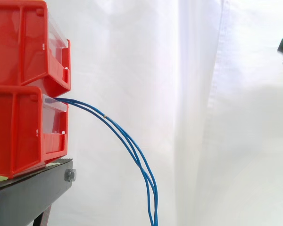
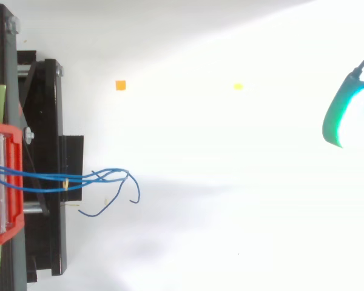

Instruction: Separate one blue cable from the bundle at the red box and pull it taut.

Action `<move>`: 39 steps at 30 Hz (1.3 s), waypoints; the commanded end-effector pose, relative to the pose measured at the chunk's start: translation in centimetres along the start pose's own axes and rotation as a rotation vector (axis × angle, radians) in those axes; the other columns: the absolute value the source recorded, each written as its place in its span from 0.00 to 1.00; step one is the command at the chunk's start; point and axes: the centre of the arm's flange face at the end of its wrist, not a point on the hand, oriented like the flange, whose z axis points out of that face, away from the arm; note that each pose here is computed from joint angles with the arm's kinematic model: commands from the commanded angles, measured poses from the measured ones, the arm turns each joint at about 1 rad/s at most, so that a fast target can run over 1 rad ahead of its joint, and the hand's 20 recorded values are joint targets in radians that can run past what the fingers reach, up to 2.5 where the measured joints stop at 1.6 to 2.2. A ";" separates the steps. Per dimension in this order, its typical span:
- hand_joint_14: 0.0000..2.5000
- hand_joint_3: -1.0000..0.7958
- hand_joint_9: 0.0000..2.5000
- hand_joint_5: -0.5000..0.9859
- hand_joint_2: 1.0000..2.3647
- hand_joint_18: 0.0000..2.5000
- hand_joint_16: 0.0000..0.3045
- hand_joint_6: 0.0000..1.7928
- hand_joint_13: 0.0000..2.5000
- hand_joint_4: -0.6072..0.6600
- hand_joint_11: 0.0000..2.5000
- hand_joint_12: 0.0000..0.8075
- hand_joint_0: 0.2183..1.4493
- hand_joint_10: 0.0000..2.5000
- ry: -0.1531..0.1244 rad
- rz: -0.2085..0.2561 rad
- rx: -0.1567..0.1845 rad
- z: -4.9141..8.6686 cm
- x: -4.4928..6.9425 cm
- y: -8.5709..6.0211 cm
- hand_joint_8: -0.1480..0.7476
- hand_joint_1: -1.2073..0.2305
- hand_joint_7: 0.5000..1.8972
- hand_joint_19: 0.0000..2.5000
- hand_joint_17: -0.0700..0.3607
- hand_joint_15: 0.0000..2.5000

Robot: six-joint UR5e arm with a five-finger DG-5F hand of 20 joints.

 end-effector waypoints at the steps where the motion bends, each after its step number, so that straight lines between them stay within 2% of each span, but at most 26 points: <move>1: 0.00 0.28 0.25 0.19 0.00 0.23 0.13 0.28 0.24 0.68 0.18 0.41 0.25 0.00 -0.019 -0.083 0.037 1.7 0.5 -2.3 0.53 0.33 0.22 0.21 0.37 0.12; 3: 0.00 0.28 0.26 0.19 0.00 0.23 0.13 0.28 0.24 0.68 0.18 0.42 0.24 0.00 -0.026 -0.108 0.046 2.7 0.8 -3.4 0.53 0.34 0.22 0.20 0.37 0.12; 4: 0.00 0.28 0.26 0.19 0.00 0.23 0.13 0.28 0.24 0.69 0.18 0.42 0.24 0.00 -0.038 -0.127 0.027 4.4 1.1 -4.0 0.53 0.35 0.22 0.20 0.37 0.11; 6: 0.00 0.28 0.26 0.19 0.00 0.22 0.13 0.28 0.24 0.69 0.18 0.42 0.24 0.00 -0.048 -0.142 -0.007 6.4 1.5 -3.9 0.54 0.36 0.22 0.20 0.38 0.12; 7: 0.00 0.28 0.26 0.19 0.00 0.22 0.13 0.28 0.24 0.69 0.18 0.42 0.24 0.00 -0.053 -0.151 -0.026 7.9 1.7 -3.8 0.54 0.37 0.23 0.20 0.38 0.12; 8: 0.00 0.28 0.26 0.19 0.00 0.21 0.13 0.28 0.23 0.69 0.18 0.43 0.24 0.00 -0.053 -0.152 -0.025 8.4 1.8 -4.0 0.54 0.37 0.22 0.19 0.38 0.12; 9: 0.00 0.28 0.26 0.19 0.00 0.21 0.14 0.28 0.23 0.69 0.18 0.43 0.23 0.00 -0.052 -0.160 -0.028 9.7 2.0 -4.0 0.54 0.38 0.22 0.19 0.38 0.12; 13: 0.00 0.28 0.26 0.19 0.00 0.20 0.14 0.28 0.23 0.69 0.18 0.44 0.23 0.00 -0.049 -0.165 -0.030 12.0 2.4 -4.1 0.54 0.40 0.23 0.19 0.38 0.12; 14: 0.00 0.28 0.26 0.19 0.00 0.20 0.14 0.28 0.23 0.69 0.18 0.44 0.23 0.00 -0.052 -0.166 -0.035 12.2 2.5 -3.9 0.54 0.40 0.23 0.19 0.38 0.12; 16: 0.00 0.28 0.26 0.19 0.00 0.20 0.14 0.28 0.23 0.69 0.18 0.44 0.23 0.00 -0.082 -0.189 -0.035 12.8 2.4 -4.6 0.54 0.40 0.23 0.19 0.39 0.12; 18: 0.00 0.28 0.26 0.20 0.00 0.19 0.14 0.28 0.23 0.69 0.18 0.45 0.23 0.00 -0.105 -0.208 -0.041 13.0 2.3 -4.5 0.54 0.41 0.23 0.19 0.39 0.12; 19: 0.00 0.28 0.26 0.20 0.00 0.19 0.14 0.28 0.23 0.70 0.18 0.45 0.23 0.00 -0.122 -0.232 -0.027 13.7 2.4 -5.8 0.54 0.41 0.23 0.20 0.39 0.12; 21: 0.00 0.28 0.26 0.20 0.00 0.19 0.14 0.28 0.22 0.70 0.18 0.45 0.22 0.00 -0.130 -0.248 -0.031 13.9 2.4 -6.0 0.55 0.42 0.23 0.20 0.39 0.12; 22: 0.00 0.28 0.26 0.20 0.00 0.19 0.15 0.28 0.22 0.71 0.18 0.45 0.22 0.00 -0.130 -0.256 -0.029 14.3 2.5 -6.7 0.55 0.42 0.24 0.20 0.39 0.12; 23: 0.00 0.28 0.26 0.20 0.00 0.19 0.15 0.28 0.22 0.71 0.18 0.46 0.22 0.00 -0.133 -0.257 -0.037 14.8 2.5 -7.2 0.55 0.42 0.24 0.20 0.39 0.12; 24: 0.00 0.28 0.26 0.20 0.00 0.19 0.15 0.28 0.22 0.71 0.18 0.46 0.22 0.00 -0.137 -0.257 -0.045 14.9 2.5 -7.1 0.55 0.43 0.24 0.20 0.40 0.12; 26: 0.00 0.28 0.26 0.20 0.00 0.19 0.15 0.28 0.22 0.71 0.18 0.46 0.22 0.00 -0.141 -0.271 -0.056 15.6 3.1 -7.7 0.55 0.43 0.24 0.20 0.40 0.12; 30: 0.00 0.28 0.26 0.21 0.00 0.18 0.15 0.28 0.22 0.73 0.18 0.47 0.21 0.00 -0.171 -0.301 -0.044 16.5 3.5 -9.1 0.56 0.46 0.25 0.20 0.41 0.12; 33: 0.00 0.28 0.26 0.21 0.00 0.19 0.16 0.28 0.22 0.74 0.18 0.47 0.21 0.00 -0.191 -0.321 -0.061 16.8 3.8 -8.7 0.56 0.47 0.25 0.20 0.41 0.12; 36: 0.00 0.28 0.26 0.21 0.00 0.18 0.16 0.28 0.22 0.74 0.18 0.47 0.21 0.00 -0.227 -0.354 -0.077 17.1 4.2 -8.4 0.56 0.47 0.25 0.20 0.41 0.12; 38: 0.00 0.28 0.26 0.21 0.00 0.19 0.16 0.28 0.22 0.74 0.18 0.47 0.22 0.00 -0.231 -0.375 -0.064 17.7 4.5 -9.7 0.56 0.47 0.25 0.21 0.41 0.12; 39: 0.00 0.28 0.26 0.21 0.00 0.19 0.16 0.28 0.22 0.74 0.18 0.47 0.21 0.01 -0.231 -0.376 -0.063 19.0 4.9 -10.7 0.56 0.47 0.25 0.21 0.42 0.12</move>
